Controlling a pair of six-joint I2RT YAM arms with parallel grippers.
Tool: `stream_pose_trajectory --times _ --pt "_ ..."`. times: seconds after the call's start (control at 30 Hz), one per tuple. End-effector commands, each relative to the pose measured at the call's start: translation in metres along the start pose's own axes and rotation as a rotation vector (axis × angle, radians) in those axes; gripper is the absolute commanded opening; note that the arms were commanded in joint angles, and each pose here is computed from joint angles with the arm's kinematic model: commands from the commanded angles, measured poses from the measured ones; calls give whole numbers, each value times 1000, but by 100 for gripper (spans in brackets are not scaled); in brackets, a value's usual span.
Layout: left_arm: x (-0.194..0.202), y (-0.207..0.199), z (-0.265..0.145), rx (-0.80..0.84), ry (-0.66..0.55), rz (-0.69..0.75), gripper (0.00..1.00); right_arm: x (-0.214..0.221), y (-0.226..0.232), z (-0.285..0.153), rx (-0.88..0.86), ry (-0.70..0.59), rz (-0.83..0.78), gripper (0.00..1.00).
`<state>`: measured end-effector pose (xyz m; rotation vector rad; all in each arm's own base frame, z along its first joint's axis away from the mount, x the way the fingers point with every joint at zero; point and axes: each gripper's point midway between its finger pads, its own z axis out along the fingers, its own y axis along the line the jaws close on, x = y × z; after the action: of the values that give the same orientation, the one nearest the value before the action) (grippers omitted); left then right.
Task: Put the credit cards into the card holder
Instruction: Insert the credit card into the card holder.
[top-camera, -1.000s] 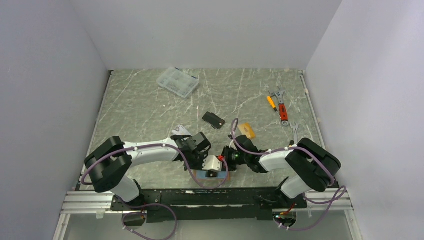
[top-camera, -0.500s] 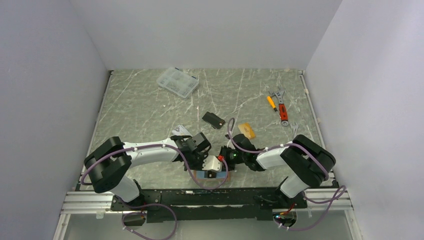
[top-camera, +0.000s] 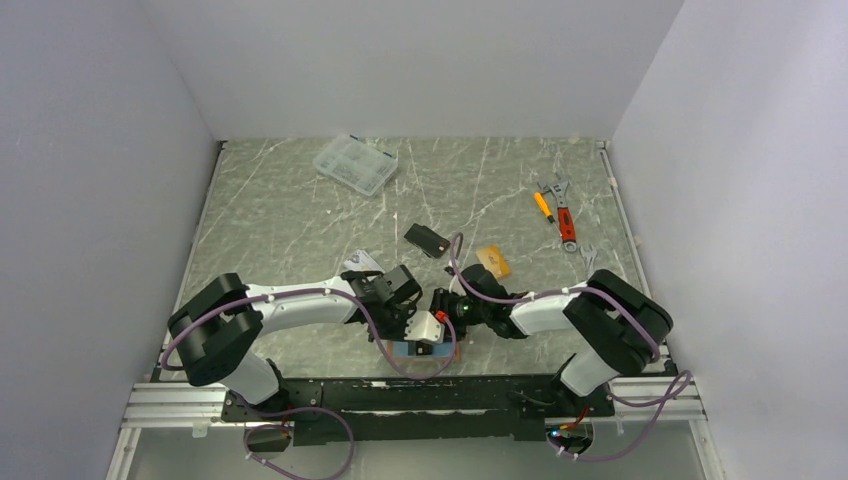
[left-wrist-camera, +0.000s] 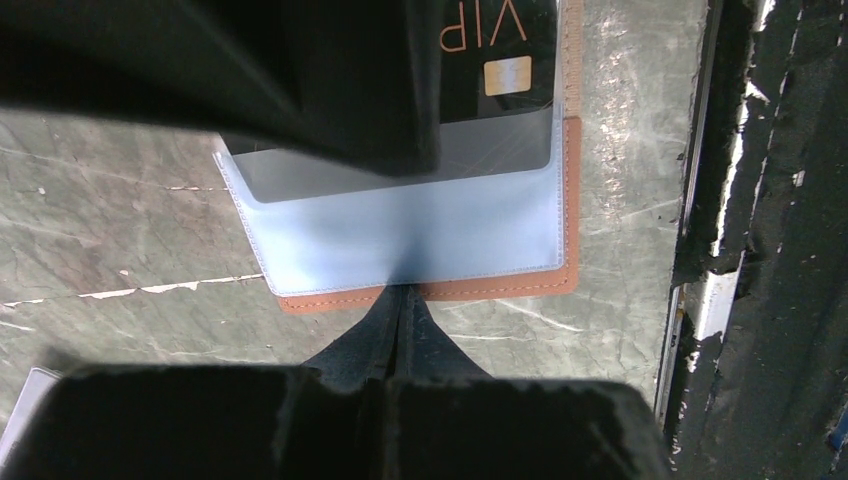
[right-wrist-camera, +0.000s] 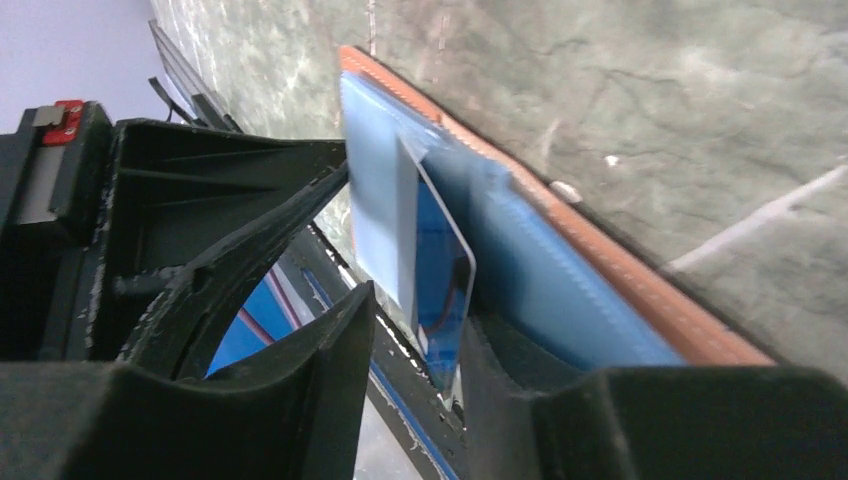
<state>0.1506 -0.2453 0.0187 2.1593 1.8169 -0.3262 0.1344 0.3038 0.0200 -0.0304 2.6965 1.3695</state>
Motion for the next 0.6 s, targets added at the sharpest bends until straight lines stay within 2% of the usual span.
stream_pose_trajectory --times 0.0,0.23,0.57 --pt "-8 -5 -5 27 -50 -23 0 13 -57 -13 291 -9 34 44" --pt "-13 -5 -14 24 -110 -13 0 10 -66 -26 442 -30 -2 60" --pt "-24 -9 -25 11 -215 18 0 5 -65 -26 484 -69 -45 63"
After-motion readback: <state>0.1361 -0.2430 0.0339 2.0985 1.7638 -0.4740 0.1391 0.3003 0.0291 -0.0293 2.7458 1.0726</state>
